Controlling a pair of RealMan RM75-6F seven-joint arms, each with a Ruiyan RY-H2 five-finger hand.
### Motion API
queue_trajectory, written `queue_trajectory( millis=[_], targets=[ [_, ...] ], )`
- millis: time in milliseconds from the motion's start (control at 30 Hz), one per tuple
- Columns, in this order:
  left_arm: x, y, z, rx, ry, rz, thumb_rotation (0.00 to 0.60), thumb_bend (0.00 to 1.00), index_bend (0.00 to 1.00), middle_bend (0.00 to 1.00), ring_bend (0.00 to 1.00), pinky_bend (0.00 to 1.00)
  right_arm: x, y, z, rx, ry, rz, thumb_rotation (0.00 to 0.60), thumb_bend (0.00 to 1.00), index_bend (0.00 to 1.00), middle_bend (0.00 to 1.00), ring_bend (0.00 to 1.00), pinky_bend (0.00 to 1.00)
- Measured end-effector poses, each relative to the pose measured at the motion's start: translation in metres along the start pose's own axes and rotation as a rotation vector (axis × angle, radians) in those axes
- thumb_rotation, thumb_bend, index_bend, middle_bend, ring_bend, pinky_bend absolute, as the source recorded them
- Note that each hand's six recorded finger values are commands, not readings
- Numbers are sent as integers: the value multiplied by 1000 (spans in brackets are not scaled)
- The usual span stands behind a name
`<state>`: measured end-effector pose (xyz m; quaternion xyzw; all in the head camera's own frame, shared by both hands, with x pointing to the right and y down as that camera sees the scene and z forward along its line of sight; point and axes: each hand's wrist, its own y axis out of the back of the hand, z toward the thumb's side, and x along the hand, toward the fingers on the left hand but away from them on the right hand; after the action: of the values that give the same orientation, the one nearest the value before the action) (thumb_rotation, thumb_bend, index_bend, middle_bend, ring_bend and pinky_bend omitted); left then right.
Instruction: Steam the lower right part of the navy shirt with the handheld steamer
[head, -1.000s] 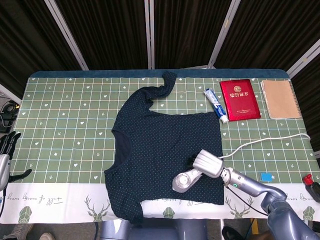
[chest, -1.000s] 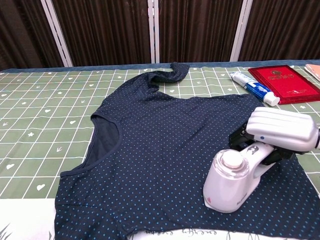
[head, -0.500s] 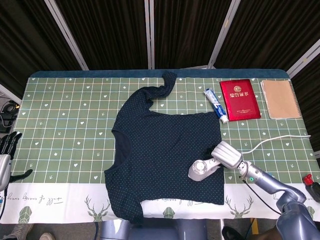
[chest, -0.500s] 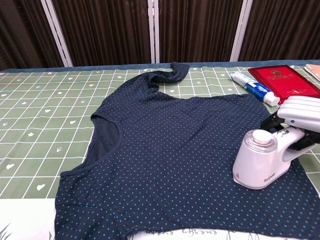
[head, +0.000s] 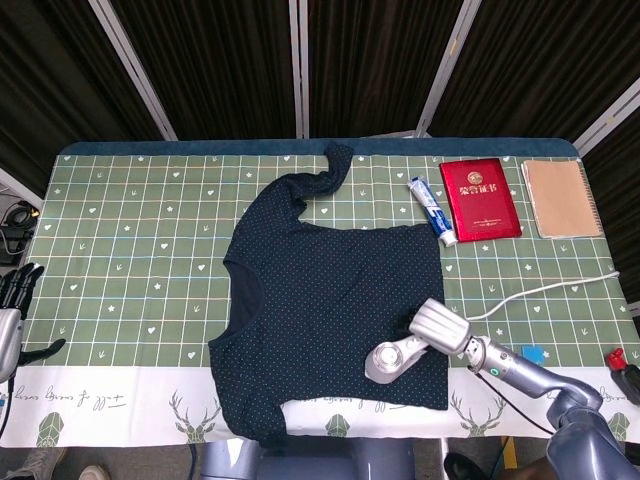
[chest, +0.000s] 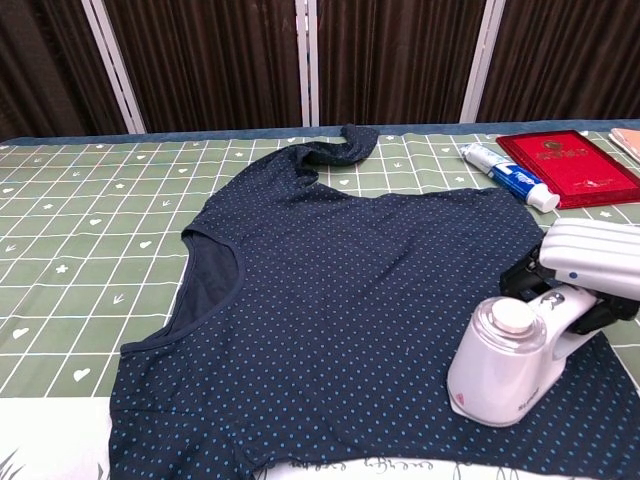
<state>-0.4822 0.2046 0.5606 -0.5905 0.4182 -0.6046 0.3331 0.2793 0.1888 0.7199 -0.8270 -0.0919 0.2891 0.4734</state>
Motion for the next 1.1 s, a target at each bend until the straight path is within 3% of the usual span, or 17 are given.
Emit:
queue_trajectory(
  millis=[433,700,1100],
  targets=[
    [0,-1,1,3,-3,-3,600,0,0,0,0,0,5,-7,27,-17,103,5,600,611,778,645,679,928],
    [0,-1,1,1,-2,-2,600,0,0,0,0,0,17,-3,2,20,11,18,600,611,778,645,679,928],
    [-1,-2,2,7,-4,0,600,0,0,0,0,0,54,7,-49,19,-210,19,600,612,778,645,679,928]
  ],
)
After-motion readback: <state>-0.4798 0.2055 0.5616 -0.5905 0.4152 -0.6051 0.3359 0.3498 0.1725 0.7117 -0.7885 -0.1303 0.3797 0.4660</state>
